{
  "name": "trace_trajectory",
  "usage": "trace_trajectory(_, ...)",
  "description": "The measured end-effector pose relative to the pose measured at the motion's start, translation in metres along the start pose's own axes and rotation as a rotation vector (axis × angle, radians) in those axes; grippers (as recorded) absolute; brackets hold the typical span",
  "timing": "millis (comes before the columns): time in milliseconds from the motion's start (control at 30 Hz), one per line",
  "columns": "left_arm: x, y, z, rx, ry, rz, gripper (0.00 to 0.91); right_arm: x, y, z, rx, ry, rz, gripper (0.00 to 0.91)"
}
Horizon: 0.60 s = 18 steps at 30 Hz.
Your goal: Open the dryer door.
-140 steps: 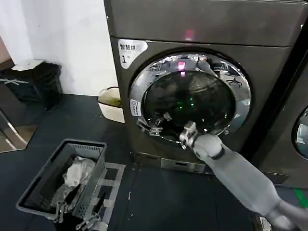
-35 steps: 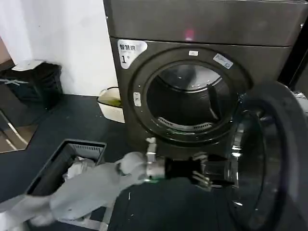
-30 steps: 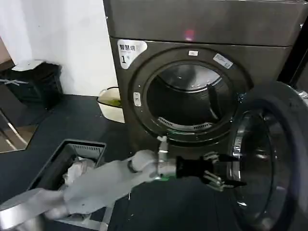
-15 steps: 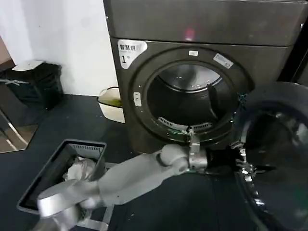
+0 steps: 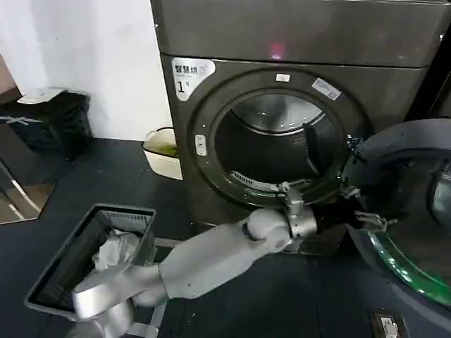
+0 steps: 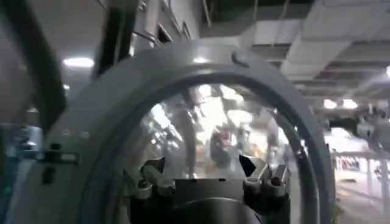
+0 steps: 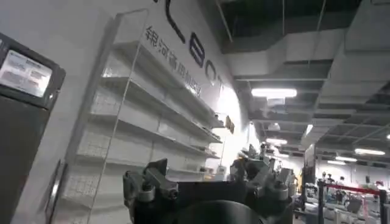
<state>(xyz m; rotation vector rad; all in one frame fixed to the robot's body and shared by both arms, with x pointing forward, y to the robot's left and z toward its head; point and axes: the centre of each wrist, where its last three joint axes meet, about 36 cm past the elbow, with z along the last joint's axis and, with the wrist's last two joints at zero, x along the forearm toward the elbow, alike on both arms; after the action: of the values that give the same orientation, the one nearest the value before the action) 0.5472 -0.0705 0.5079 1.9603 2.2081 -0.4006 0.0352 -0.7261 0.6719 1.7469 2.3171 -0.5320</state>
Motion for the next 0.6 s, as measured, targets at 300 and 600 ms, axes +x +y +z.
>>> trace_trajectory(300,0.065,0.003,-0.028,-0.218,-0.103,-0.097,0.907,-0.004,-0.012,0.001,0.046,-0.024,0.091,0.907)
trace_trajectory(600,0.176,0.011,-0.070,-0.312,0.035,-0.185,0.907,-0.006,-0.011,-0.004,0.107,-0.067,0.107,0.907)
